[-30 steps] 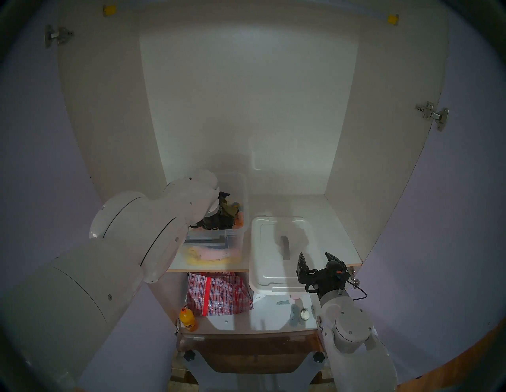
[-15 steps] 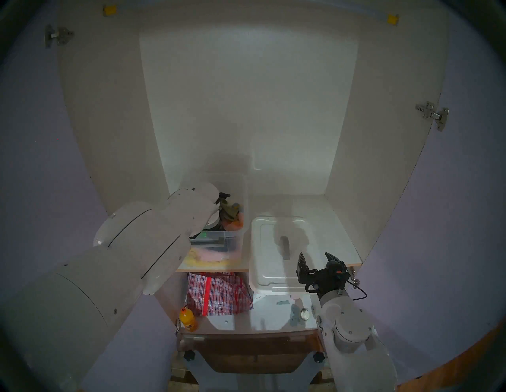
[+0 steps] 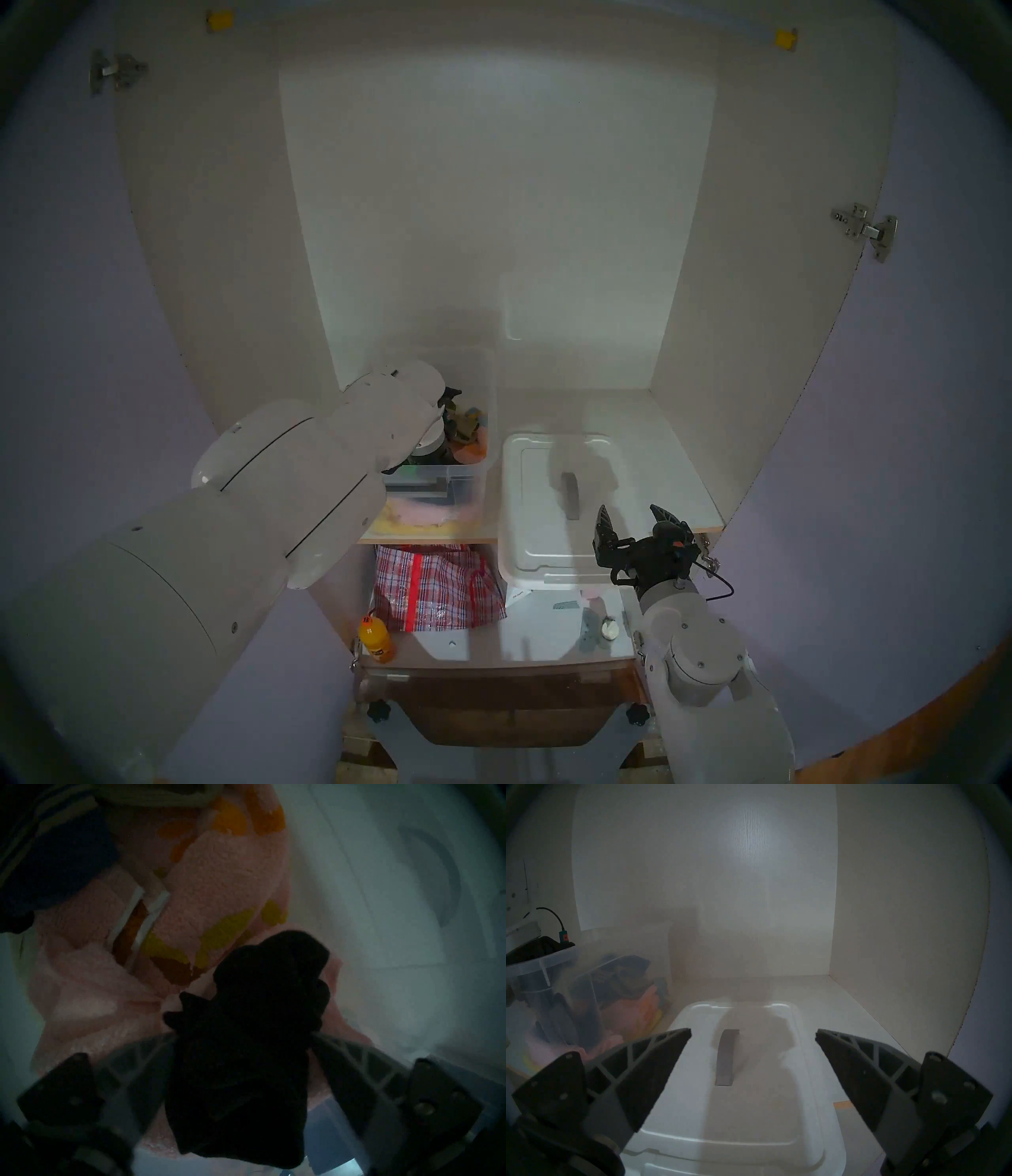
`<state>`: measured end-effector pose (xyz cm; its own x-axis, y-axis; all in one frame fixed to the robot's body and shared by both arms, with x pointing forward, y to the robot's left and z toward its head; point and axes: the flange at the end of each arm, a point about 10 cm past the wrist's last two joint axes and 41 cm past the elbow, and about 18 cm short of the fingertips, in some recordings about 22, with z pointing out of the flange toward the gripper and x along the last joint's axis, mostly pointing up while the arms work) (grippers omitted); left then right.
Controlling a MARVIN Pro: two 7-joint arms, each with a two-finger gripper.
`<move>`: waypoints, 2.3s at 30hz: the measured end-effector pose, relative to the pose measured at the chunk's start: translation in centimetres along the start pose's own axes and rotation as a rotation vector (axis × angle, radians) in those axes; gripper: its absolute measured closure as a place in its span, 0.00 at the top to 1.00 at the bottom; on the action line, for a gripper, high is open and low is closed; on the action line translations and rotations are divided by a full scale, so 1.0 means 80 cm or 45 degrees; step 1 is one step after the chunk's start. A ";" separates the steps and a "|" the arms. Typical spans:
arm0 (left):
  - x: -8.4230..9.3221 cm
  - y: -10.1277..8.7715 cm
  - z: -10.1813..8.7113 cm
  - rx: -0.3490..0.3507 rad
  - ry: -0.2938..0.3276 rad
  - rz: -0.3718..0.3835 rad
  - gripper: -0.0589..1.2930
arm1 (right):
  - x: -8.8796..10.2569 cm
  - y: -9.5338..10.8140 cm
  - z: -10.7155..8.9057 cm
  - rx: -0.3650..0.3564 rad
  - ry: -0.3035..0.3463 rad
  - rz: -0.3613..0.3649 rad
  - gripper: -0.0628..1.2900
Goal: Take socks out of the storage bin, place them on top of the cabinet, and put the lid back on the bin
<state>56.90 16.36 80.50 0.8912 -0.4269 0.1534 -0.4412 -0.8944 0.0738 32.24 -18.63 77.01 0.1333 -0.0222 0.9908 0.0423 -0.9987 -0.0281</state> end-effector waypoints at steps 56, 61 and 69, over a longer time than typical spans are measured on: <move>0.107 -0.094 -0.229 0.339 1.106 -0.073 0.08 | -0.001 0.000 0.000 0.001 -0.003 0.000 0.97; 0.081 -0.106 -0.224 0.346 1.153 -0.058 0.08 | -0.001 0.000 0.000 0.001 -0.003 0.000 0.97; 0.061 -0.084 -0.238 0.372 1.285 -0.012 0.08 | -0.001 0.000 0.000 0.001 -0.002 -0.001 0.97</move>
<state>62.19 22.83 99.54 0.3337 -0.2308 0.9140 -0.2721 -0.9519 -0.1410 32.27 -18.64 76.94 0.1348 -0.0217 0.9906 0.0433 -0.9987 -0.0277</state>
